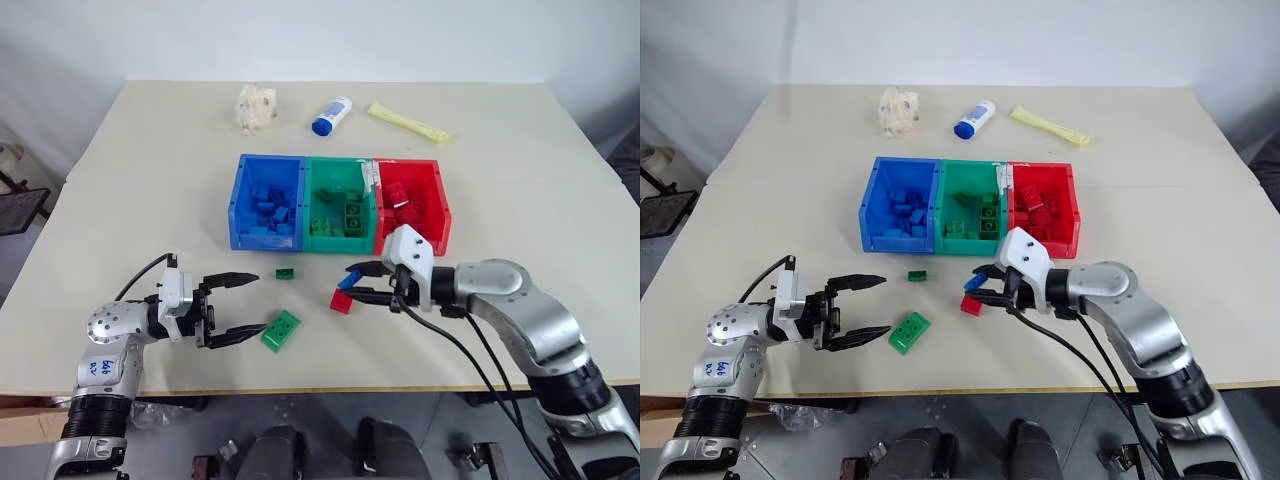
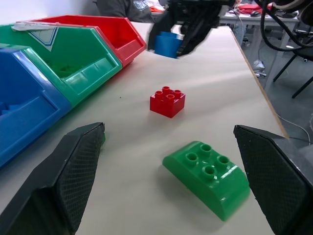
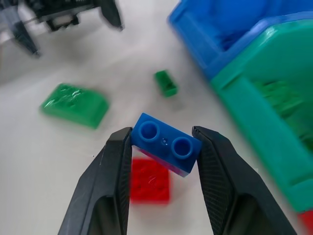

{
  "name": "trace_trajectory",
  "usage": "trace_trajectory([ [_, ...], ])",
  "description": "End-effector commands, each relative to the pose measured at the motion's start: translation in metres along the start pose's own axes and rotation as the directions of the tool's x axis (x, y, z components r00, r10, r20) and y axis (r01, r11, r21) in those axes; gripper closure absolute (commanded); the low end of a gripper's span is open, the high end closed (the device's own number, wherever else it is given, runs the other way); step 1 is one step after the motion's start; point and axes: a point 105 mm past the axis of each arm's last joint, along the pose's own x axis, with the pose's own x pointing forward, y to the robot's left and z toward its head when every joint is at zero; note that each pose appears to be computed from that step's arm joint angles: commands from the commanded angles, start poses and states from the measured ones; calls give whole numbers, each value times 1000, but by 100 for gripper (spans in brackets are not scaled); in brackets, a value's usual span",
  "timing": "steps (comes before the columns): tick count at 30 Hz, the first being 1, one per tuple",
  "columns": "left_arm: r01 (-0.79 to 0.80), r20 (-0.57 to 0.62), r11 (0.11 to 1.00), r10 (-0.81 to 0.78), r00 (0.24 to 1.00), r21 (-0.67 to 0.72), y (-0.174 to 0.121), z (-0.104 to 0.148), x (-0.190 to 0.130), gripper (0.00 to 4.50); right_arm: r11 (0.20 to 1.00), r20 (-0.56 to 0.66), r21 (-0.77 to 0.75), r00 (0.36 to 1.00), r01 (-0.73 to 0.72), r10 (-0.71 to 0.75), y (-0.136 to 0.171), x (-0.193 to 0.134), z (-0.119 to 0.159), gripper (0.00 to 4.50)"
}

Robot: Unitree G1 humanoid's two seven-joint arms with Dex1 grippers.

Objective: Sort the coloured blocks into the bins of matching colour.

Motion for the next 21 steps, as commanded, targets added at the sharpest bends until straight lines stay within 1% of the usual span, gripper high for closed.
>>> trace_trajectory([
  [1, 0, 11, 999, -1, 1000, 39, 5, 6, 1, 0, 996, 67, -79, 997, 30, -25, -12, 8, 20, 297],
  [6, 1, 12, 999, -1, 1000, 48, 7, 6, 2, 0, 992, 134, -118, 990, 46, -30, -23, 29, 37, 297],
  [10, 0, 11, 998, -1, 1000, 61, 9, 10, 1, 0, 984, 231, -163, 972, 73, -34, -33, 59, 63, 297],
  [13, -2, 6, 998, 2, 1000, 67, 10, 11, -1, 0, 980, 313, -164, 948, 110, -54, -38, 80, 82, 297],
  [15, -4, 5, 997, 4, 1000, 71, 11, 12, -1, 0, 976, 361, -145, 927, 161, -100, -46, 89, 92, 226],
  [16, -4, 4, 997, 4, 1000, 71, 11, 13, -1, 0, 974, 391, -130, 912, 186, -122, -49, 93, 96, 207],
  [17, -5, 4, 997, 4, 1000, 71, 11, 13, -2, 0, 972, 409, -121, 902, 201, -135, -50, 96, 99, 170],
  [20, -10, -2, 997, 11, 1000, 79, 13, 15, -3, 0, 967, 451, -124, 880, 225, -146, -47, 99, 97, 76],
  [21, -14, -3, 997, 14, 1000, 81, 13, 15, -3, 0, 965, 458, -131, 877, 226, -143, -45, 98, 96, 37],
])
